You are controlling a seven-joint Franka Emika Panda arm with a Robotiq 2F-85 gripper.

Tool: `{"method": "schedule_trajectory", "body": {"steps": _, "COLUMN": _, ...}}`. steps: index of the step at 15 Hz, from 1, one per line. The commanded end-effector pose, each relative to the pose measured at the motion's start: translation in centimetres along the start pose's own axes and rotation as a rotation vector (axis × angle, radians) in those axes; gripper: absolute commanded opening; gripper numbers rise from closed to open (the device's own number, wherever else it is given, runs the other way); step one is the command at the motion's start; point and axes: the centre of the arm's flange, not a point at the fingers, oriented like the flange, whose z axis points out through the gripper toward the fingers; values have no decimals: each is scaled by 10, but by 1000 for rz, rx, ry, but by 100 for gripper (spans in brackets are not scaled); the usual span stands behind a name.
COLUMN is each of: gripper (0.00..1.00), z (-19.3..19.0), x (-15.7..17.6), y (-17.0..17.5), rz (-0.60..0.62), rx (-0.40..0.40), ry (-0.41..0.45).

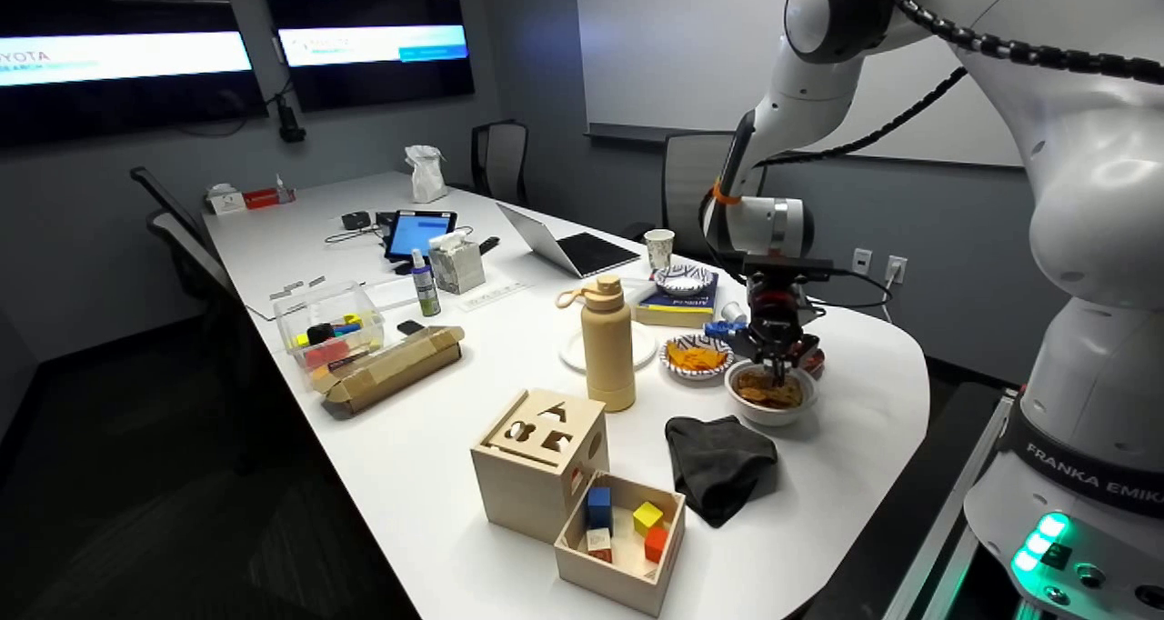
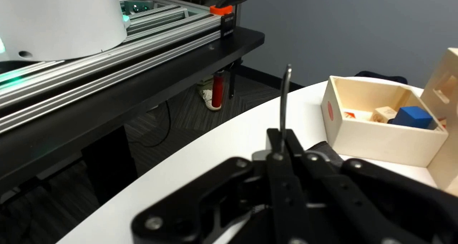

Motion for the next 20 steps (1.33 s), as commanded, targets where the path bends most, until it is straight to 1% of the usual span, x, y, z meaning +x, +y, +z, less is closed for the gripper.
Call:
{"method": "schedule_trajectory", "body": {"steps": 1, "gripper": 1, "z": -10, "x": -3, "y": -3, "rz": -64, "rx": 14, "ry": 8}}
{"method": "schedule_trajectory", "body": {"steps": 3, "gripper": 1, "z": -14, "x": 0, "y": -4, "rz": -37, "rx": 23, "ry": 32}}
{"method": "schedule_trajectory", "body": {"steps": 6, "gripper": 1, "z": -19, "x": 3, "y": -3, "rz": 50, "rx": 17, "ry": 52}}
{"method": "schedule_trajectory", "body": {"steps": 8, "gripper": 1, "z": -21, "x": 5, "y": 1, "rz": 143, "rx": 6, "ry": 35}}
{"method": "schedule_trajectory", "body": {"steps": 11, "gripper": 1, "z": -18, "x": 8, "y": 6, "rz": 219, "rx": -11, "ry": -20}}
{"method": "schedule_trajectory", "body": {"steps": 14, "gripper": 1, "z": -10, "x": 9, "y": 9, "rz": 225, "rx": -45, "ry": -124}}
{"method": "schedule_trajectory", "body": {"steps": 17, "gripper": 1, "z": -4, "x": 10, "y": 3, "rz": 155, "rx": -64, "ry": -187}}
{"method": "schedule_trajectory", "body": {"steps": 20, "gripper": 1, "z": -4, "x": 8, "y": -5, "rz": 65, "rx": -65, "ry": -232}}
